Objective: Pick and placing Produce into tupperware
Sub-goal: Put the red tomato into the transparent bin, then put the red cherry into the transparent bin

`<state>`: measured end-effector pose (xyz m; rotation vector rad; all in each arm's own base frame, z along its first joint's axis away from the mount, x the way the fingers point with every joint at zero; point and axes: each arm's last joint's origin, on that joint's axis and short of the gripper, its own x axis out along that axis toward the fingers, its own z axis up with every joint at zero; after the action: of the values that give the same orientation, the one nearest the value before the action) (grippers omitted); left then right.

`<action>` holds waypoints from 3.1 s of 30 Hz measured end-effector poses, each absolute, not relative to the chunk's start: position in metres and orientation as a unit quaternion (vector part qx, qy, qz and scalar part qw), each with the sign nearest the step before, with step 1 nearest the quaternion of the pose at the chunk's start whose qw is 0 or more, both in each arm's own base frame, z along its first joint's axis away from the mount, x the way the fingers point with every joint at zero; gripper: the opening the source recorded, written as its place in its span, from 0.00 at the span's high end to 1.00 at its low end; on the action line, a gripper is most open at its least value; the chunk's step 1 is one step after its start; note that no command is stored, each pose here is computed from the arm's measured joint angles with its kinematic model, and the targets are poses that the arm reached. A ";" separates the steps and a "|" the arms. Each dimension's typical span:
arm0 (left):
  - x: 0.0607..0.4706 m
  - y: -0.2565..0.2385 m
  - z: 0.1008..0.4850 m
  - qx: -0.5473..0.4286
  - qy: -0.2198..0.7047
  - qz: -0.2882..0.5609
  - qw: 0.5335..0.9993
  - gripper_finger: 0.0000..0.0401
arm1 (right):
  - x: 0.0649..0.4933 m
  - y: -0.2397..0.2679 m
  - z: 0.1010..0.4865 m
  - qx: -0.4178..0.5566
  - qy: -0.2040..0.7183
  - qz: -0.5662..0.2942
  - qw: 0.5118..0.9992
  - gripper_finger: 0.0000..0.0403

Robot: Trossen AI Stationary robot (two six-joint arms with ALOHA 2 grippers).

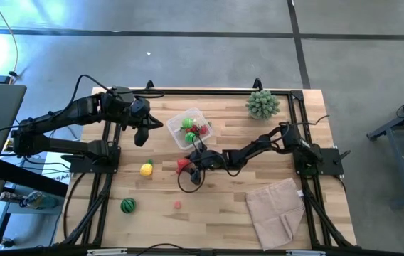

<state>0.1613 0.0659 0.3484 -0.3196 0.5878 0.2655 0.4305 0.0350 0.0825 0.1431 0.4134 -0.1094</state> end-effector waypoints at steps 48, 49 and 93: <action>0.161 0.066 0.348 -0.156 0.288 0.130 0.936 1.00 | 0.431 -0.119 0.178 0.132 0.428 -0.148 0.882 0.40; 0.161 0.066 0.348 -0.156 0.287 0.130 0.936 1.00 | 0.432 -0.119 0.176 0.133 0.430 -0.146 0.881 0.40; 0.161 0.066 0.348 -0.156 0.288 0.130 0.936 1.00 | 0.424 -0.091 0.257 0.081 0.310 -0.013 0.947 0.27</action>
<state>0.1614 0.0659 0.3483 -0.3197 0.5882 0.2657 0.4245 -0.0914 0.2573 0.1652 0.6321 -0.0258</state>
